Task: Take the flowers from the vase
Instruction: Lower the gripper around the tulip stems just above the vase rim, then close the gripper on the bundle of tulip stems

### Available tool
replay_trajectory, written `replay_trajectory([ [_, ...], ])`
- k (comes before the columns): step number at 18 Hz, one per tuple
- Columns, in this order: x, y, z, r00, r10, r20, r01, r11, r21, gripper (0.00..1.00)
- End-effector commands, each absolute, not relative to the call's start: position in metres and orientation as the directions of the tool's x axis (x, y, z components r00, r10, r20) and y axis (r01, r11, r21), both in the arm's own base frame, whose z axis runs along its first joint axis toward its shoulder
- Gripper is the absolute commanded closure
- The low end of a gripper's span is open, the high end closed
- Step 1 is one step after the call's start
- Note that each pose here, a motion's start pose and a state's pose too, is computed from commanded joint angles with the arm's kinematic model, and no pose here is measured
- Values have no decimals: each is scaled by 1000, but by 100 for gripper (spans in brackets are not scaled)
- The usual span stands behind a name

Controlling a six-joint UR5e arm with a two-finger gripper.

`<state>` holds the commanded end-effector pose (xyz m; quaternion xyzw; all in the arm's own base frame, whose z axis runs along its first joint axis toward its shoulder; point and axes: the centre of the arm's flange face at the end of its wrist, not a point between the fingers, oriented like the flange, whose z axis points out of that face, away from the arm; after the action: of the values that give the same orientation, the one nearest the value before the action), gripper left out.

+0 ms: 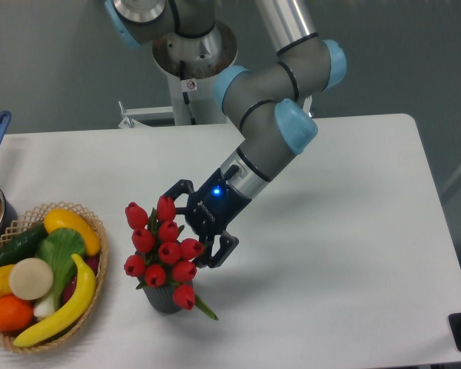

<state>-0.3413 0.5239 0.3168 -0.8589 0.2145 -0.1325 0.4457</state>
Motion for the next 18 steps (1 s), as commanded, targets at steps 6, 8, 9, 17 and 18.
replay_trajectory([
  [6,-337,528,312,868,-494,46,-248,-512,-822,0],
  [8,-337,528,313,868,-494,44,-249,-511,-823,2],
  [9,-337,528,314,868,-495,45,-247,-507,-826,10],
  [17,-338,527,315,868,-494,46,-241,-501,-831,34],
  [18,-339,527,315,869,-493,45,-241,-501,-831,34],
])
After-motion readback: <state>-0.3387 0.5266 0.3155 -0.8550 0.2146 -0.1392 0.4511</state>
